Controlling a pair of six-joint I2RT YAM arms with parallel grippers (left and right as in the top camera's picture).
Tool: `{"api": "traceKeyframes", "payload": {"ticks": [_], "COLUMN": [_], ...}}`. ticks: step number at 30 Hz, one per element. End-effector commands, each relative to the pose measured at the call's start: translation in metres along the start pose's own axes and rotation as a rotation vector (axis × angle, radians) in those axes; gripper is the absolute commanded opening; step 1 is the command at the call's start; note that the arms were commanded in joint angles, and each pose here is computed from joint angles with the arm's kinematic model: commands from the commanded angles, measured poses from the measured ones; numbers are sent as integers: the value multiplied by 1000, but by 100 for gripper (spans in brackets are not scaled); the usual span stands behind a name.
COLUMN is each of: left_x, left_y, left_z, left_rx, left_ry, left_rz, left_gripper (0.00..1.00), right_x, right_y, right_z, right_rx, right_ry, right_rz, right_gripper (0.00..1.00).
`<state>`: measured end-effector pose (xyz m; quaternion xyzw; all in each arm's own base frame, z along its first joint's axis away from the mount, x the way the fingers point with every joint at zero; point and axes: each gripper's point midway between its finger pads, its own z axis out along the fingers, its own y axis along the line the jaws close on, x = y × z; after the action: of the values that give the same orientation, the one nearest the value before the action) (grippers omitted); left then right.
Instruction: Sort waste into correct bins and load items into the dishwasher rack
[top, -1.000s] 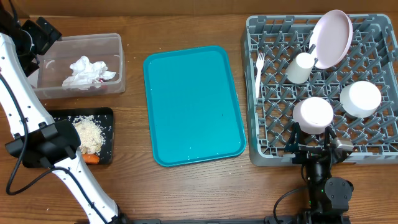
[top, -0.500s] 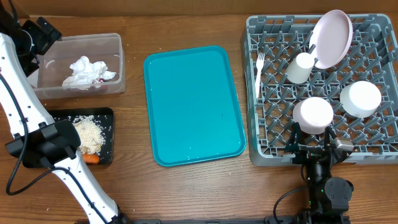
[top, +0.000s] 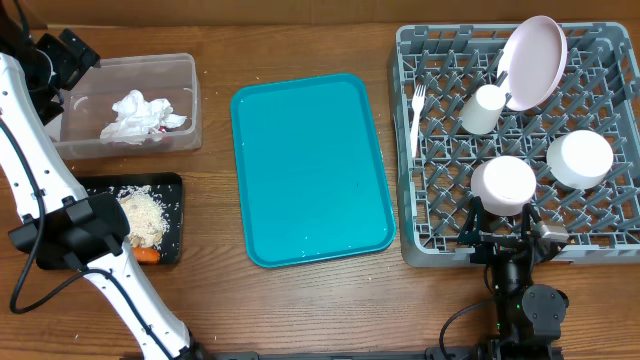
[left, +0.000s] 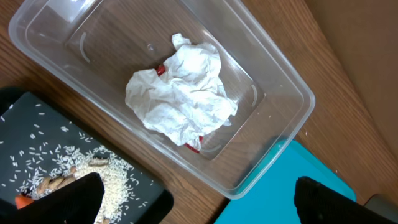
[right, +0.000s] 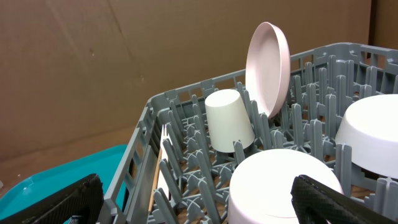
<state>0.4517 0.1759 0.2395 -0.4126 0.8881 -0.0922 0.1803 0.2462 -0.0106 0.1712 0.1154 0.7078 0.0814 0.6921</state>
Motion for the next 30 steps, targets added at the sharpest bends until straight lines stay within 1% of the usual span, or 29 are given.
{"api": "traceKeyframes", "payload": {"ticks": [1,3,5,6,8,10,13,16,20,21,26,30], "left_x": [2,-4,-16,-20,-17,-7,37,88,144,152,177,205], "left_y": [-13,-27,-40,-41,-40,-34,-11,11,35,38,58,70], "left_z": [-14,-23,-38,-40,-51,-58,-68,-71,-66,-64,-58,-42], "left_rx": [19,7,-68,-110,-156,-173,-147,-88,6,23,113,227], "left_ry": [-39,-123,-283,-338,-416,-458,-461,-415,-408,-421,-632,-817], "left_rz": [34,97,269,338,411,440,450,466,483,485,489,509], "left_gripper": [100,100,100,100,100,100,100,100,100,100,100,100], "right_x": [1,1,1,1,1,1,1,1,1,1,1,1], "right_y": [-1,-1,-1,-1,-1,-1,-1,-1,-1,-1,-1,-1], "right_z": [0,0,0,0,0,0,0,0,0,0,0,0], "right_rx": [-2,-2,-2,-2,-2,-2,-2,-2,-2,-2,-2,-2], "right_ry": [-5,-5,-5,-5,-5,-5,-5,-5,-5,-5,-5,-5], "right_rz": [-6,-6,-6,-6,-6,-6,-6,-6,-6,-6,-6,-6], "right_gripper": [100,100,100,100,100,100,100,100,100,100,100,100]}}
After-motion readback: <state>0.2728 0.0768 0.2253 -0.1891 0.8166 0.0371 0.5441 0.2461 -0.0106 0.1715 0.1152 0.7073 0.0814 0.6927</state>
